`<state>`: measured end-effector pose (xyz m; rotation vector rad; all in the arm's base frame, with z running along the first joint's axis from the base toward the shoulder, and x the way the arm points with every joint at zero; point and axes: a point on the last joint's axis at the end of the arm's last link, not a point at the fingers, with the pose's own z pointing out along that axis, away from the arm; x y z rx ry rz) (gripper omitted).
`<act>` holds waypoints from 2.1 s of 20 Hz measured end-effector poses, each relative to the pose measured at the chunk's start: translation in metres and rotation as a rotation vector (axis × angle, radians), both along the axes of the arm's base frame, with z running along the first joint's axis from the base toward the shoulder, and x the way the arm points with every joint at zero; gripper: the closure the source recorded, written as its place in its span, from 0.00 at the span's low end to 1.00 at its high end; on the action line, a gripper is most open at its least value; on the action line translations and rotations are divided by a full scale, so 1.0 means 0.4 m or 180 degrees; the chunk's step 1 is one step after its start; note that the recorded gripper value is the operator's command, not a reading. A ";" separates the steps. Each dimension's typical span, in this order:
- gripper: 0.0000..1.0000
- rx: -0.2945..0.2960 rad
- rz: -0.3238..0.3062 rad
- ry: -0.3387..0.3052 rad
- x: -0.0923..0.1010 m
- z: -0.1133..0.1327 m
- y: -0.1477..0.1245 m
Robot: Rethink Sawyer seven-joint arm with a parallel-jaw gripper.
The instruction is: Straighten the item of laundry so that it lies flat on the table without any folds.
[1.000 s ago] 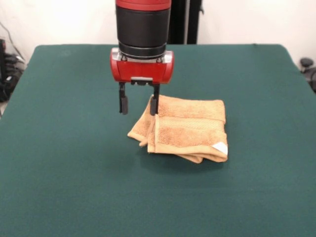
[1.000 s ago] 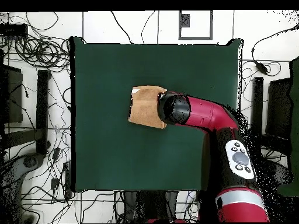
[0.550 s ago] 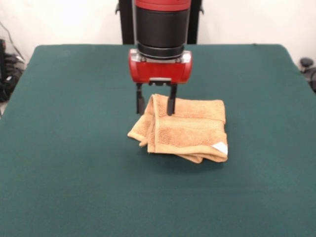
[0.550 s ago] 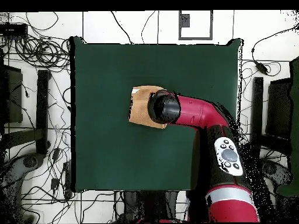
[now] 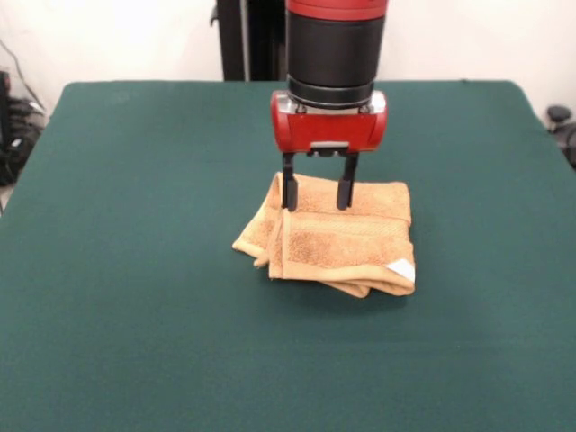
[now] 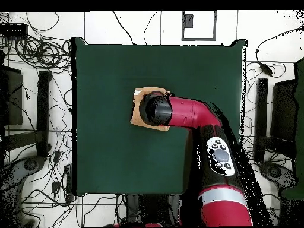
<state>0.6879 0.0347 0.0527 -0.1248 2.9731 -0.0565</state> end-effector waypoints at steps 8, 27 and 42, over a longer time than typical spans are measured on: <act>0.00 0.0002 -0.0043 0.0011 -0.001 -0.005 -0.023; 0.00 0.0015 -0.0049 0.0058 -0.011 -0.028 -0.023; 0.00 0.0045 -0.0100 0.0119 -0.038 -0.107 -0.044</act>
